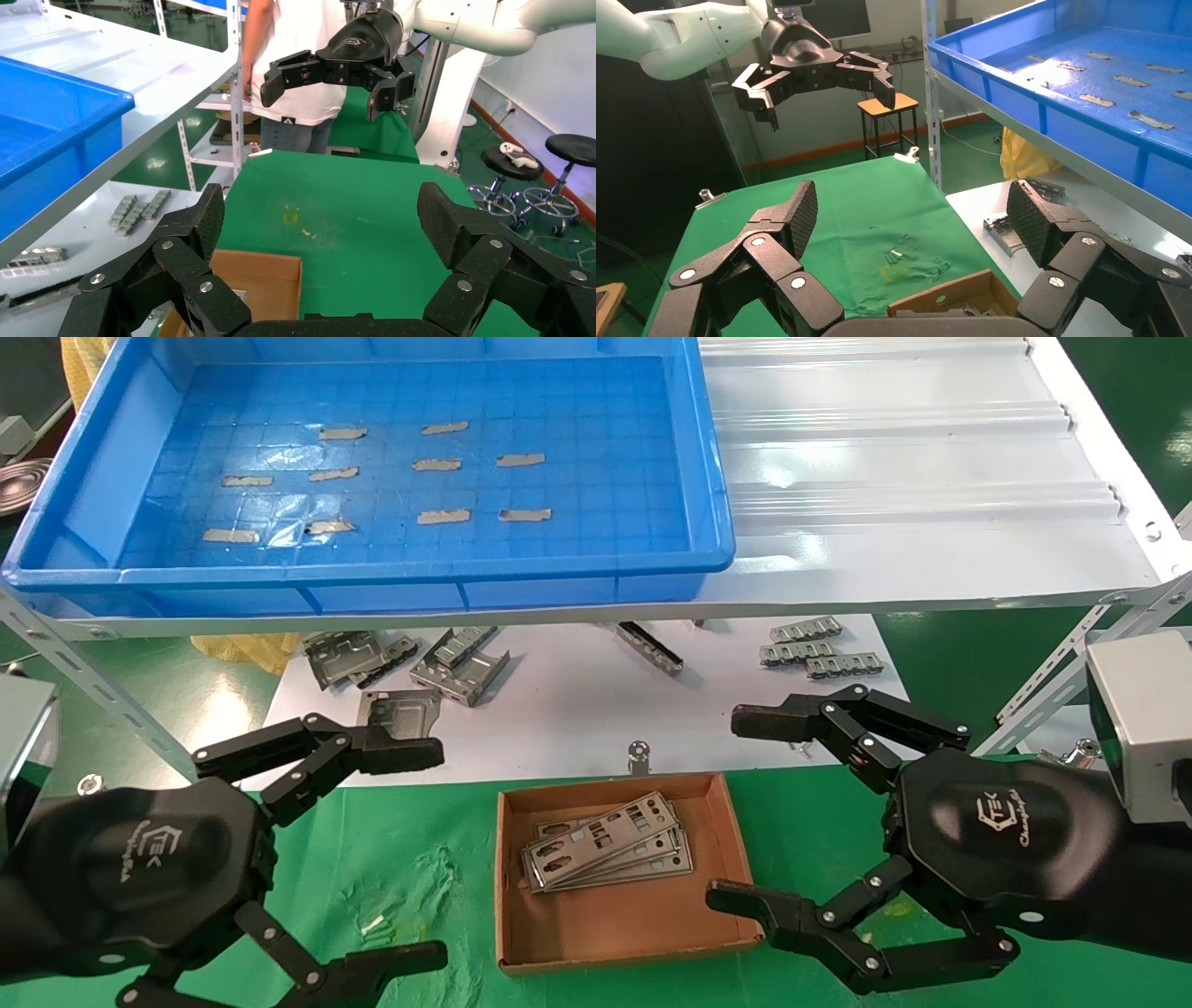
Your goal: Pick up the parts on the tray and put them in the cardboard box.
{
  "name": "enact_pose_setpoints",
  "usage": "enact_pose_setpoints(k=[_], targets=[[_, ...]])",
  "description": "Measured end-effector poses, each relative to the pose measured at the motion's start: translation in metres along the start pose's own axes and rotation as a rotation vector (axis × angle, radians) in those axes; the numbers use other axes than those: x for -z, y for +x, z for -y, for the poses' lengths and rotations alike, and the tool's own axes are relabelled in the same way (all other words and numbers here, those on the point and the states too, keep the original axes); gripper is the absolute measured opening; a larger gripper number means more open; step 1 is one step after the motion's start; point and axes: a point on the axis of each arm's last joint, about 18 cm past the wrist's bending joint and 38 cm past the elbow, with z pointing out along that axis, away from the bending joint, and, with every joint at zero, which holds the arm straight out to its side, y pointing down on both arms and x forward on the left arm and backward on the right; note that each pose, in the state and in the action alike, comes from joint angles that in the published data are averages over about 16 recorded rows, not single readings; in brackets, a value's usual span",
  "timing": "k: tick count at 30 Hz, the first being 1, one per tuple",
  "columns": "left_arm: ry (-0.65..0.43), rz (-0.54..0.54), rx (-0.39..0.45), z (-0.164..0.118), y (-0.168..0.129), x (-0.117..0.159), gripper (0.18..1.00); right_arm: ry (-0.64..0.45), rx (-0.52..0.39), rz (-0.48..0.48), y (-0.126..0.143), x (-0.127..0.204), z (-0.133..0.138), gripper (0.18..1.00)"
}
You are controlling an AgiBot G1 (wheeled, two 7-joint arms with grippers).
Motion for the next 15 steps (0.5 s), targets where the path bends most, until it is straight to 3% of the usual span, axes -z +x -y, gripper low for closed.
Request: enact_pose_setpoints(k=[15], targets=[[0.0, 0.0, 0.0, 0.0, 0.0, 0.0, 1.001, 0.0, 0.0, 0.0, 0.0, 0.0, 0.0, 1.0]])
